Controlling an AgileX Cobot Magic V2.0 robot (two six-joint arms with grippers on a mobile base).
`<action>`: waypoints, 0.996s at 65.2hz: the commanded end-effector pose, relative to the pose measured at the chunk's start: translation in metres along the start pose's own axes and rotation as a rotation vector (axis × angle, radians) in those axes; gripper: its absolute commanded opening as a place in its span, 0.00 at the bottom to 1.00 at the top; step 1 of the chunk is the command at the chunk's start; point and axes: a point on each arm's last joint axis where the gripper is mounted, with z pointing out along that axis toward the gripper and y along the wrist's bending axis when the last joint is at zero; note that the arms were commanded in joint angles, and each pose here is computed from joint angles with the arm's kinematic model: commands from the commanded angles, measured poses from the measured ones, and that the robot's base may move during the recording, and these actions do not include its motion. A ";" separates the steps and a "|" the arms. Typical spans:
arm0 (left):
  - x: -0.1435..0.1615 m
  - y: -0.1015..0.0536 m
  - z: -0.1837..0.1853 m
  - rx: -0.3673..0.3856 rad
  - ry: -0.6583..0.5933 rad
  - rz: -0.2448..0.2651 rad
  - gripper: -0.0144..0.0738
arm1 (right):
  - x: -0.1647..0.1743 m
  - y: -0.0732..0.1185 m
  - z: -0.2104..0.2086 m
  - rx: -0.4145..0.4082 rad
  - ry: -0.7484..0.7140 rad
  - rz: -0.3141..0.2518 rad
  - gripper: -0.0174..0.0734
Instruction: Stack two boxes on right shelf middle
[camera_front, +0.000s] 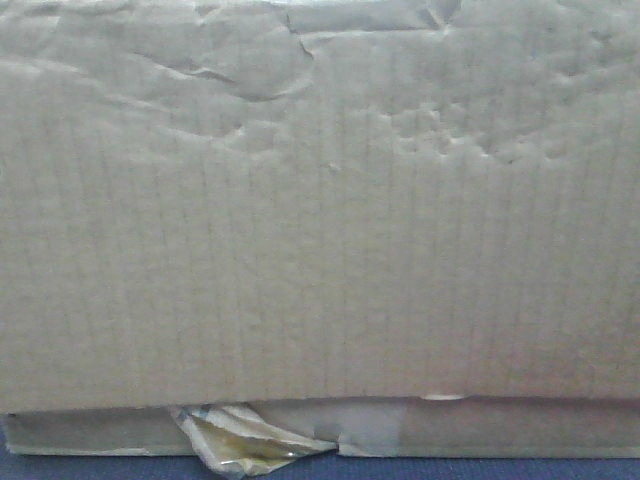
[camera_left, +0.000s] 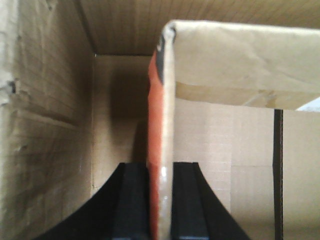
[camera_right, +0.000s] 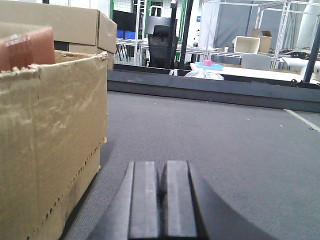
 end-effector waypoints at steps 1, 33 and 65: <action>-0.002 0.000 0.004 0.001 0.000 -0.004 0.04 | -0.002 0.000 0.000 0.006 -0.026 0.005 0.01; -0.001 0.003 0.006 -0.008 0.026 0.018 0.40 | -0.002 0.000 0.000 0.006 -0.026 0.005 0.01; -0.033 0.015 -0.067 0.087 -0.145 0.088 0.58 | -0.002 0.000 0.000 0.006 -0.026 0.005 0.01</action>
